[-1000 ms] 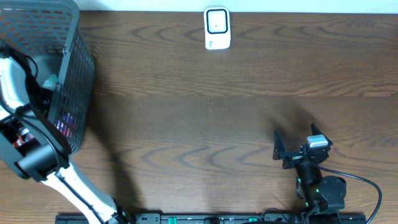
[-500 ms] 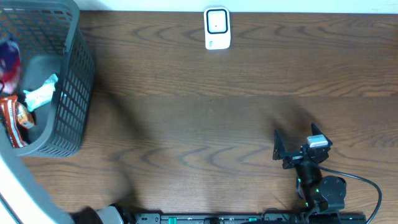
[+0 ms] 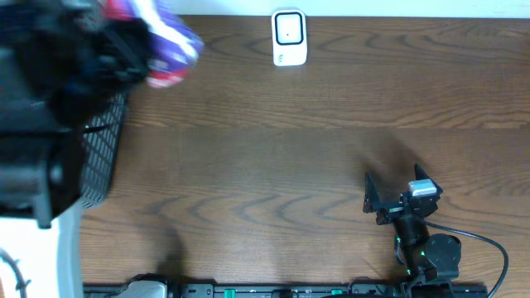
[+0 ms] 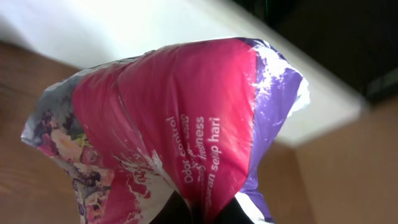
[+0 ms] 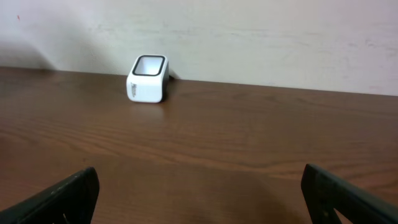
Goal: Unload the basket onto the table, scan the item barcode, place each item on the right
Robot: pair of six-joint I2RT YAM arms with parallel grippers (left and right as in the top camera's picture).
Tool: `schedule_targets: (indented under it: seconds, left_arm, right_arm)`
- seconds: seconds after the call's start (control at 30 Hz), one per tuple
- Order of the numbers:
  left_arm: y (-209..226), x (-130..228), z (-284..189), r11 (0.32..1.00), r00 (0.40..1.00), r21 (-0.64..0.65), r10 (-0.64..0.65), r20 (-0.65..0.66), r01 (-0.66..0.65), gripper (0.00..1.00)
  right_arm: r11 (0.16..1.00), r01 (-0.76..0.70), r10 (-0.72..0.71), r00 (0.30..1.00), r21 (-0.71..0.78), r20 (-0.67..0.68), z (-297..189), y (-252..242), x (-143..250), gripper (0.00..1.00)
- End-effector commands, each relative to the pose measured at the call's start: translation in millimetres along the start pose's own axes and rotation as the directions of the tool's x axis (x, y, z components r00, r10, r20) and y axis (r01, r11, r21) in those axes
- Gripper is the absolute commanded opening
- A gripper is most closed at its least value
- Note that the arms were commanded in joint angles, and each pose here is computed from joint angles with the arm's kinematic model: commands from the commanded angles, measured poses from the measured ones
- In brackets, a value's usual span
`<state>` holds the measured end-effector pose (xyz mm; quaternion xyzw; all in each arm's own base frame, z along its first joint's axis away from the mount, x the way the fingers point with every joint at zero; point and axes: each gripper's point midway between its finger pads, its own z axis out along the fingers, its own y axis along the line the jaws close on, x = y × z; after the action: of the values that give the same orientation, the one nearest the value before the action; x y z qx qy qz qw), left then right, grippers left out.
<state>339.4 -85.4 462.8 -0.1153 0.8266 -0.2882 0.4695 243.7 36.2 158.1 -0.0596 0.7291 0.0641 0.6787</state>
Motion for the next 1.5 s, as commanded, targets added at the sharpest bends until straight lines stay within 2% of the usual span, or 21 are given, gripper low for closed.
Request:
schedule_targets:
  seconds: [0.0,0.13,0.27,0.4,0.6,0.63,0.67,0.7,0.77,0.8,0.93,1.07,1.2,1.27,1.37,1.47]
  left_arm:
    - [-4,42,46,0.99,0.983,-0.044,0.124,-0.139,-0.131,0.07]
    - [-11,99,97,0.976,0.931,-0.057,0.183,-0.314,-0.212,0.07]
    - [-14,161,151,0.964,0.853,-0.048,0.209,-0.478,-0.263,0.07]
    - [-4,219,197,0.951,0.772,-0.058,0.211,-0.6,-0.305,0.07]
    - [16,293,234,0.928,0.654,-0.073,0.199,-0.73,-0.365,0.08]
    - [19,302,238,0.925,0.64,-0.074,0.198,-0.743,-0.372,0.17]
    - [21,309,241,0.923,0.627,-0.075,0.196,-0.754,-0.378,0.45]
    - [23,314,243,0.921,0.62,-0.076,0.195,-0.76,-0.382,0.69]
    - [26,315,245,0.918,0.619,-0.082,0.193,-0.761,-0.387,0.91]
    - [28,312,245,0.915,0.626,-0.092,0.192,-0.756,-0.392,0.98]
    - [26,267,236,0.929,0.691,-0.121,0.169,-0.702,-0.35,0.98]
    - [28,188,214,0.948,0.805,-0.159,0.136,-0.577,-0.275,0.98]
    - [49,91,172,0.961,0.924,-0.219,0.08,-0.373,-0.171,0.98]
    - [67,49,143,0.959,0.964,-0.263,0.033,-0.263,-0.104,0.98]
    - [103,-7,92,0.941,0.995,-0.338,-0.03,-0.092,-0.003,0.98]
    - [145,-48,44,0.903,0.996,-0.419,-0.072,0.061,0.091,0.98]
  right_arm:
    - [1.0,0.003,-0.003,1.0,0.011,-0.002,0,-2,1,0.99]
    - [1.0,0.002,-0.002,1.0,0.011,-0.002,0,-2,1,0.99]
    - [1.0,0.003,-0.003,1.0,0.011,-0.002,0,-2,1,0.99]
    - [1.0,0.003,-0.003,1.0,0.011,-0.002,0,-2,1,0.99]
    - [1.0,0.003,-0.003,1.0,0.011,-0.002,0,-2,1,0.99]
    - [1.0,0.003,-0.003,1.0,0.011,-0.002,0,-2,1,0.99]
    - [1.0,0.003,-0.003,1.0,0.011,-0.002,0,-2,1,0.99]
    - [1.0,0.003,-0.003,1.0,0.011,-0.002,0,-2,1,0.99]
    - [1.0,0.003,-0.003,1.0,0.011,-0.002,0,-2,1,0.99]
    - [1.0,0.003,-0.003,1.0,0.011,-0.002,0,-2,1,0.99]
    - [1.0,0.002,-0.002,1.0,0.011,-0.002,0,-2,1,0.99]
    - [1.0,0.003,-0.003,1.0,0.011,-0.002,0,-2,1,0.99]
    - [1.0,0.003,-0.003,1.0,0.011,-0.002,0,-2,1,0.99]
    - [1.0,0.003,-0.003,1.0,0.011,-0.002,0,-2,1,0.99]
    - [1.0,0.003,-0.003,1.0,0.011,-0.002,0,-2,1,0.99]
    - [1.0,0.002,-0.002,1.0,0.011,-0.002,0,-2,1,0.99]
